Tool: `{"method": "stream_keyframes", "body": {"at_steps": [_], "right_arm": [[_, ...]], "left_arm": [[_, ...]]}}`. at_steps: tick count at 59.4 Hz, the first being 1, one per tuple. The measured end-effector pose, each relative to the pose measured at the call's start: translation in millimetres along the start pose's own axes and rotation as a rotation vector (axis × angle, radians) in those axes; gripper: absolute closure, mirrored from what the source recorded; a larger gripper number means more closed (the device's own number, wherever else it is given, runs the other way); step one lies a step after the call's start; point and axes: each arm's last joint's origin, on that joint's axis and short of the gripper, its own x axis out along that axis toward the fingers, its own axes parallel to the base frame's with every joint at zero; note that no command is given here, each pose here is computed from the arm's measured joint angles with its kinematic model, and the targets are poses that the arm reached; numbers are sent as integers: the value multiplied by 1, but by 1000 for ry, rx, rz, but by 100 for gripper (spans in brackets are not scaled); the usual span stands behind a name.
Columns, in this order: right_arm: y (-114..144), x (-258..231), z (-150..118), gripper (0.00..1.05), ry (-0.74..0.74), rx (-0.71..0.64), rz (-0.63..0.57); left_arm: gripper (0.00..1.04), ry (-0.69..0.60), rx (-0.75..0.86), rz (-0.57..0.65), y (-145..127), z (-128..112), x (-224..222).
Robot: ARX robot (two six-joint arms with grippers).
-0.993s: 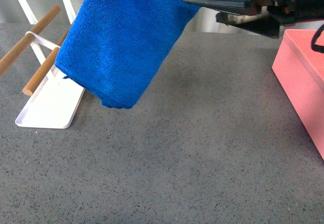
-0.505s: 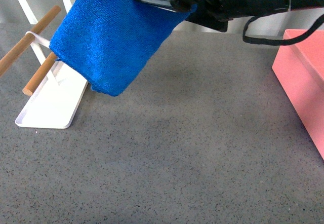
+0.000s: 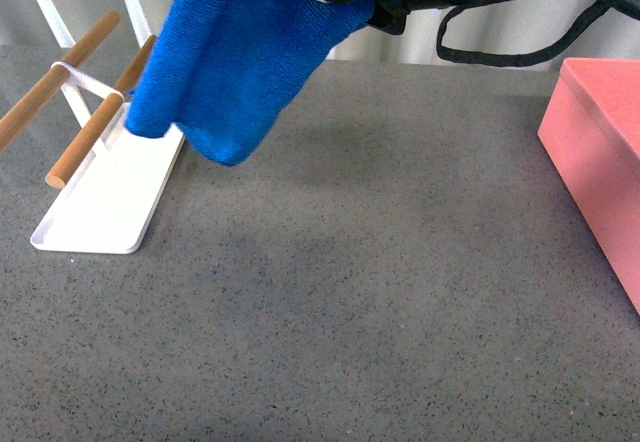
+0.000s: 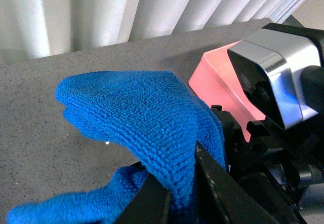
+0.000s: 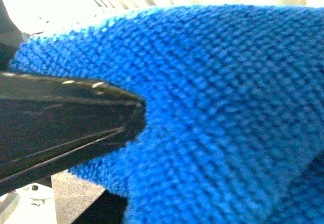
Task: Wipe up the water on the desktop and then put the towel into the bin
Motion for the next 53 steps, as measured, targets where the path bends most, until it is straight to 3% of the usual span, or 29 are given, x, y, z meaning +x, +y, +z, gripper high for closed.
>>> {"method": "stream_keyframes", "body": {"at_steps": [14,34,53], "right_arm": [[-2,-7,3,98,-8,5,-19],[3,-20,9,99,-24,-5,-58],[4,-36,11,99,-31,-7,-111]], "left_arm": [[56,0,1,-2,0,0,0],[5,0,1,-4,0,0,0],[7,0,1,-4,0,0,0]]}}
